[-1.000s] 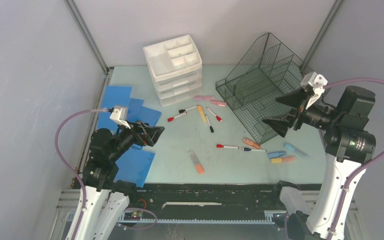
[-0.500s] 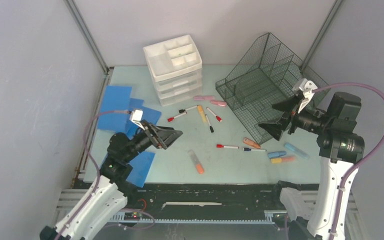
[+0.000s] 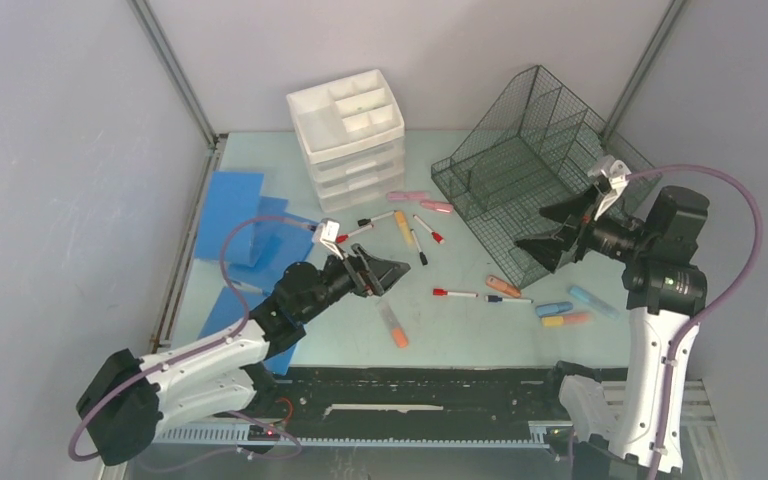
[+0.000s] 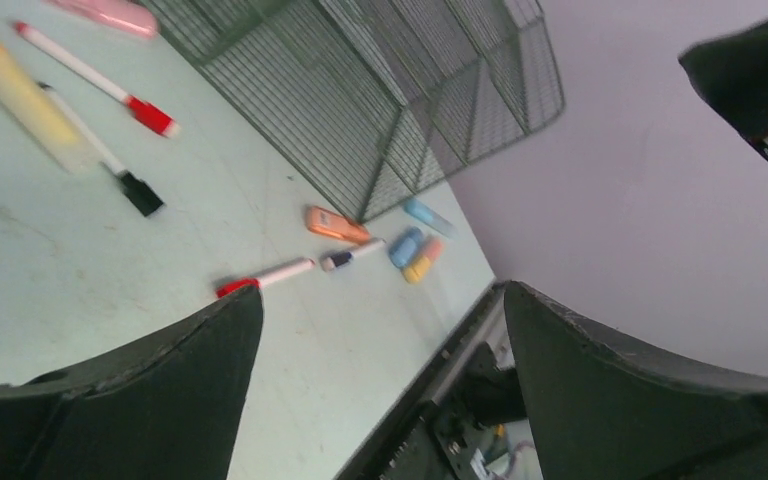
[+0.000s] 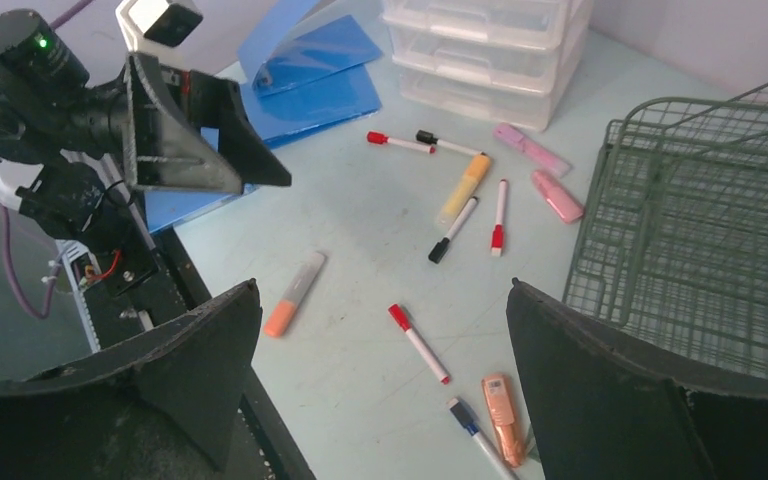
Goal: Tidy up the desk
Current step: Pick up the folder from the center of the board.
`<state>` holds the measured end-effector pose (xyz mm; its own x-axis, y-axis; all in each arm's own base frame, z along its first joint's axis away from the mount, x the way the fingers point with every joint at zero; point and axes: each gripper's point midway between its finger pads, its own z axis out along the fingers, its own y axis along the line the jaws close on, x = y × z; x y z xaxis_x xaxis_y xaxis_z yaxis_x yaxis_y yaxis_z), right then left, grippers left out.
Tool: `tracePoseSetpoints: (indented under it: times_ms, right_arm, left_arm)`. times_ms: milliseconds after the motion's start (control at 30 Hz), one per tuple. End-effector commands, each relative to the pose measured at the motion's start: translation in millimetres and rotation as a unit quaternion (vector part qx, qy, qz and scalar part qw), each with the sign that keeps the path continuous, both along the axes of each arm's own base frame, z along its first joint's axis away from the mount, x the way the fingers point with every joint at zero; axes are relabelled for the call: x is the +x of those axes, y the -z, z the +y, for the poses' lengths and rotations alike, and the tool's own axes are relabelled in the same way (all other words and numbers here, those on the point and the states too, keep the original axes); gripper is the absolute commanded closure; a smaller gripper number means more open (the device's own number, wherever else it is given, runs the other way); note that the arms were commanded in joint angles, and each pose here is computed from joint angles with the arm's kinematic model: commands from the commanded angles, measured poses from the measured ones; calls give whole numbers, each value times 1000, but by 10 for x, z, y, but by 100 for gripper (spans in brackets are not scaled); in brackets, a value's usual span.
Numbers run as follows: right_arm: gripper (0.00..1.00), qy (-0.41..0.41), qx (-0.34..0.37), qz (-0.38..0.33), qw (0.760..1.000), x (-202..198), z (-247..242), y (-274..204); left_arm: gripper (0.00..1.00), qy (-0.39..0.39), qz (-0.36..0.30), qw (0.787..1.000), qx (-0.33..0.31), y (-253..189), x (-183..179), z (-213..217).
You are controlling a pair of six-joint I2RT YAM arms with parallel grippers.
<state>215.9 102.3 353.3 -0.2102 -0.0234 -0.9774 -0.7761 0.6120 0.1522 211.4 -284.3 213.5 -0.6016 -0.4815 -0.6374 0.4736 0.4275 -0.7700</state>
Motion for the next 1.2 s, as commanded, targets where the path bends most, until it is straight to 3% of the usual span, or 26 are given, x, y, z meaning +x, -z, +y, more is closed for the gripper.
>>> tracePoseSetpoints:
  times_ms: [0,100,200,467,600,700,800,867,967,1167]
  right_arm:
    - [0,-37,2,-25,999,-68,120,-30]
    - [0,-47,2,-22,999,-60,153,74]
    - [0,-49,-4,-21,999,-37,175,152]
    - [0,-66,-19,-8,998,14,271,275]
    - [0,-80,-29,6,996,45,354,373]
    - [0,-87,-37,13,995,68,408,434]
    - [0,-95,-43,13,994,55,461,454]
    - [0,-106,-47,11,993,21,516,462]
    - [0,-108,-54,8,993,13,544,478]
    - [0,-116,-60,5,991,-13,594,486]
  left_arm:
    - [3,-105,-70,991,51,-411,345,267]
    - [2,-209,-80,955,197,-360,551,813]
    - [2,-315,-54,895,311,-319,704,1539]
    - [5,-457,5,786,415,-168,960,2680]
    - [7,-488,24,699,523,19,1225,3020]
    - [9,-495,61,647,577,200,1442,3240]
    - [22,-471,82,625,616,437,1672,3363]
    - [30,-461,91,598,649,524,1773,3436]
    - [34,-451,93,570,680,641,1885,3509]
    - [34,-420,144,570,692,1094,1963,3690]
